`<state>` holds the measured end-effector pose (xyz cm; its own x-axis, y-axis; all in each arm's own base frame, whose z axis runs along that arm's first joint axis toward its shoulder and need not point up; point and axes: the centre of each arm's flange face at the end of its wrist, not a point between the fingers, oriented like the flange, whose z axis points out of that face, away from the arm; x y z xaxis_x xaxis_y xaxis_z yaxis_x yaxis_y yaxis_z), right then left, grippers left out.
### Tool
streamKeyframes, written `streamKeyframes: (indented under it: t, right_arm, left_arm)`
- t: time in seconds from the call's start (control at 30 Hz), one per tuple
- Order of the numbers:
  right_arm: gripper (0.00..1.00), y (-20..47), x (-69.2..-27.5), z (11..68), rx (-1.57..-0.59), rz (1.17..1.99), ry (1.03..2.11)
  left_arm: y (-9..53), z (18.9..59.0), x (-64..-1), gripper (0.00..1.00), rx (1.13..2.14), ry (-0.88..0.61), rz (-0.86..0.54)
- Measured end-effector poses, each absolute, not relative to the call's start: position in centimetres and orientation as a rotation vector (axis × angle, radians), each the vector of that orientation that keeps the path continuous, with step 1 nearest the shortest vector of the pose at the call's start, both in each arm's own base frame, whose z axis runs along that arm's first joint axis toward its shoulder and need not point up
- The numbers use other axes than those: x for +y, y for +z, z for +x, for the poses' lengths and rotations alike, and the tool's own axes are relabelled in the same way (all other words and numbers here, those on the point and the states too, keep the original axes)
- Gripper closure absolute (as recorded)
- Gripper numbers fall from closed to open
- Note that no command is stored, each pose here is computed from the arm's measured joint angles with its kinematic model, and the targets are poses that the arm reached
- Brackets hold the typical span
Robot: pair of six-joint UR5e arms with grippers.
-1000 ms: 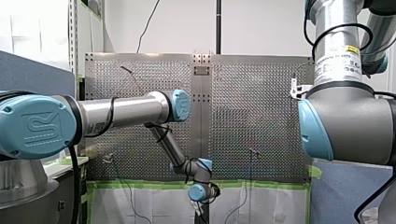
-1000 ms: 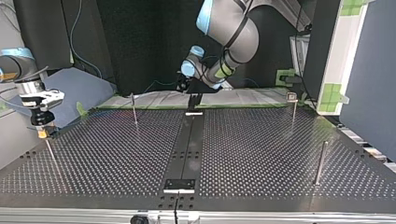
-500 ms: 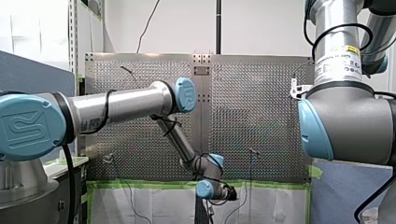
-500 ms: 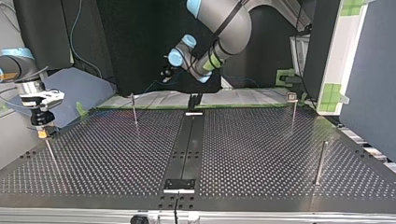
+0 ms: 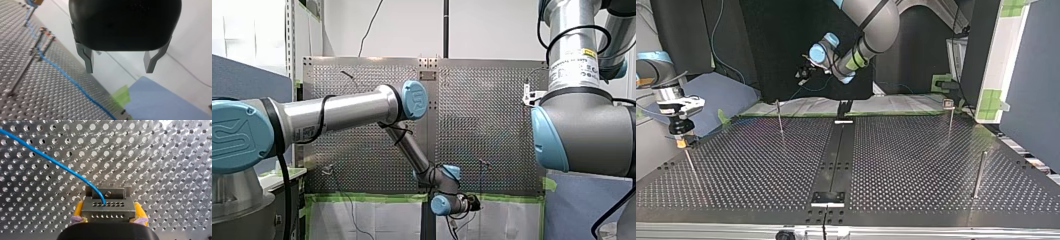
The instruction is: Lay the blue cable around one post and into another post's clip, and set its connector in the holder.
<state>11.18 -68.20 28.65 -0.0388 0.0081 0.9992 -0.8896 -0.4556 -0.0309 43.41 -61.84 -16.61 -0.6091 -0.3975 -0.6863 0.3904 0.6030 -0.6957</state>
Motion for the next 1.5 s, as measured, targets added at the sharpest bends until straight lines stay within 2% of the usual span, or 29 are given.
streamKeyframes:
  t: [0.3, 0.73, 1.1, 1.5]
  right_arm:
    - [1.0, 28.7, -68.2, 11.2, -0.961, 1.518, 1.586]
    - [1.0, 28.6, -68.2, 11.2, -0.961, 1.518, 1.586]
    - [1.0, 28.7, -68.2, 11.2, -0.961, 1.518, 1.586]
    - [1.0, 28.7, -68.2, 11.2, -0.961, 1.518, 1.586]
  left_arm:
    - [-16.8, 43.6, -61.3, 0.0, 1.869, -1.129, -0.14]
    - [-14.2, 43.9, -64.9, 0.0, 1.693, -1.252, -0.297]
    - [-15.9, 44.4, -63.3, 0.0, 1.691, -1.223, -0.455]
    - [-21.4, 43.3, -61.2, 0.0, 1.717, -1.176, -0.61]
